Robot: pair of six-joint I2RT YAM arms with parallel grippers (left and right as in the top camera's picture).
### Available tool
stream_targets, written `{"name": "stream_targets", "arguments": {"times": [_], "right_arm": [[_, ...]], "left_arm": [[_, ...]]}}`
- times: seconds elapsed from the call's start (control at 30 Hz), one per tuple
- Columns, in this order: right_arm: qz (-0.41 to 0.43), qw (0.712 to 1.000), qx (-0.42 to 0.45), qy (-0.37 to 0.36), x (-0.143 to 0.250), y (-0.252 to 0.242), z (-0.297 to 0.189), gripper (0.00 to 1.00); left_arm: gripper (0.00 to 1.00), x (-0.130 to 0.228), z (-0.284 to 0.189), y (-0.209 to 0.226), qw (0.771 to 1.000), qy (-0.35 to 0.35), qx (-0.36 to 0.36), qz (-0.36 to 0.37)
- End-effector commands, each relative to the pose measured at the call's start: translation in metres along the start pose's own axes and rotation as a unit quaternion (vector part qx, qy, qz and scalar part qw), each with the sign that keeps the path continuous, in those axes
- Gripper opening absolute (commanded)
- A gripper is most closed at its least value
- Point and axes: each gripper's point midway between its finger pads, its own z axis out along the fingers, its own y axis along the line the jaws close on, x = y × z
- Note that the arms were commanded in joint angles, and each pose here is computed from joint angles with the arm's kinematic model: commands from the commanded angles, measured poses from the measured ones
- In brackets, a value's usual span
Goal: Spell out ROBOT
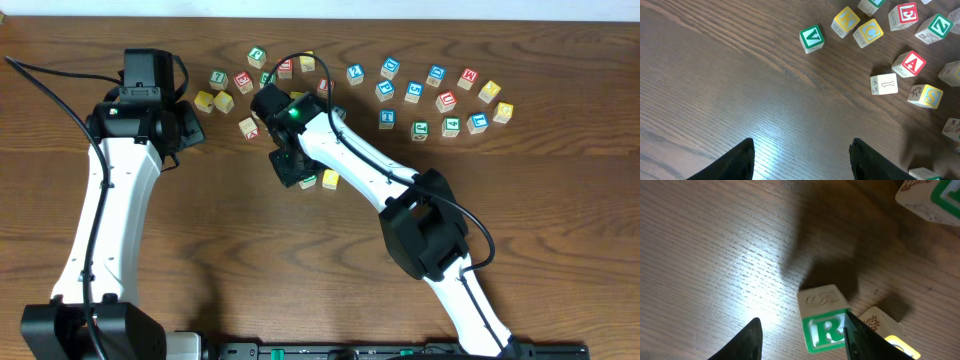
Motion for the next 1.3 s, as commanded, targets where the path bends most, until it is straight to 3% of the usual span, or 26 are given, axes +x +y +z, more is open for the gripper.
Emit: {"name": "stream_targets", "arguments": {"times": [0.0,0.27,0.53,0.9,1.1,1.27], "right_arm": [[0.015,0.999,-0.009,-0.039,-0.017,0.0,-0.027,0.47],[0.02,0.998,-0.009,-0.062,-0.025,-0.003,-0.049,0.49],[-0.064,0.998,-0.007,-0.023,-0.01,-0.006,-0.021,0.49],[-0.061,0.998,-0.002,-0.001,0.004,-0.015,0.008,0.45],[0.0,1.0,0.006,-0.006,0.003,-0.018,0.014,0.27],[0.111,0.993,0.029,-0.01,0.002,-0.032,0.014,0.26]], "left_arm": [[0.6,-0.005,0.0,0.003,1.0,-0.004,-0.009,0.005],[0.6,-0.005,0.0,0.003,1.0,-0.004,-0.009,0.005],[0.6,-0.005,0.0,0.003,1.0,-0.004,-0.009,0.005],[0.6,-0.005,0.0,0.003,1.0,-0.004,-0.009,0.005],[0.6,-0.004,0.0,0.003,1.0,-0.003,-0.009,0.005],[0.6,-0.004,0.0,0.003,1.0,-0.002,-0.009,0.005]]}}
